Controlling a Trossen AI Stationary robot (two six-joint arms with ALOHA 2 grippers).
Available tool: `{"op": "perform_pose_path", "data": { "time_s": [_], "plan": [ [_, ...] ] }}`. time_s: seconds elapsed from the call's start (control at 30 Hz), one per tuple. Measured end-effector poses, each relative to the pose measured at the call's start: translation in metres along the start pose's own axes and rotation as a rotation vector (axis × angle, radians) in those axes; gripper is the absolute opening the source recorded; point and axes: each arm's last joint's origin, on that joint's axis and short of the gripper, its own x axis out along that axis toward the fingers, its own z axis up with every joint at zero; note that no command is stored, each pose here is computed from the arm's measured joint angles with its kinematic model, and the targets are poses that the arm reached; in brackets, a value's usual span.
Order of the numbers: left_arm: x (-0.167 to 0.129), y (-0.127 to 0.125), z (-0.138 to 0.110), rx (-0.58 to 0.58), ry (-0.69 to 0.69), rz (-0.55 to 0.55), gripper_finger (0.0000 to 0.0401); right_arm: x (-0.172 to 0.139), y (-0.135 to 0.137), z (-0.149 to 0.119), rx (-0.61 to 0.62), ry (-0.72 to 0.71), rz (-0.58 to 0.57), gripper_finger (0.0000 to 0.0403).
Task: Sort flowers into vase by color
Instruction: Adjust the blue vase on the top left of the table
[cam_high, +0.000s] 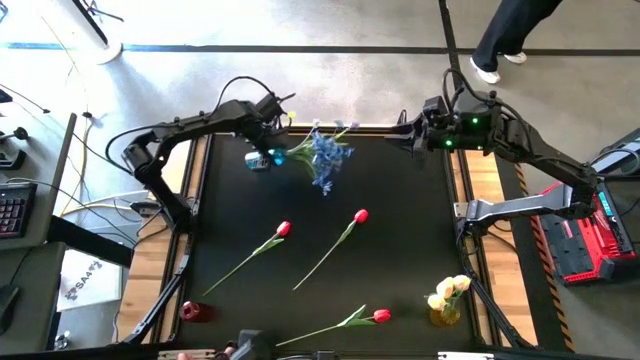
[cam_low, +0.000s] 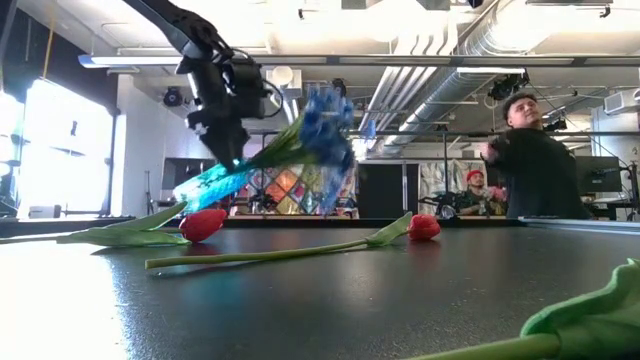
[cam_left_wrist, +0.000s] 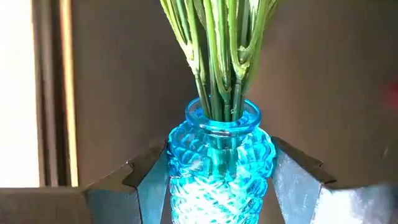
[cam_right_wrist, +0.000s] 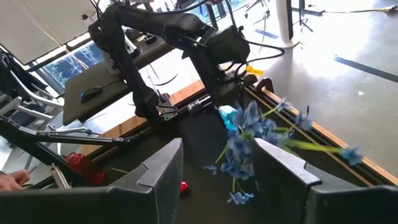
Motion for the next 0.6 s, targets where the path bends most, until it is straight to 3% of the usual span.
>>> {"op": "perform_pose_path", "data": {
  "time_s": [0.3, 0.6],
  "plan": [
    [-0.015, 0.003, 0.014, -0.105, -0.254, -0.012, 0.0209, 0.000, 0.001, 0.002, 0.020, -0.021, 0.010, 0.0177],
    [-0.006, 0.002, 0.016, -0.199, -0.410, -0.083, 0.0209, -0.002, 0.001, 0.002, 0.043, -0.021, 0.021, 0.0177]
  ]
}}
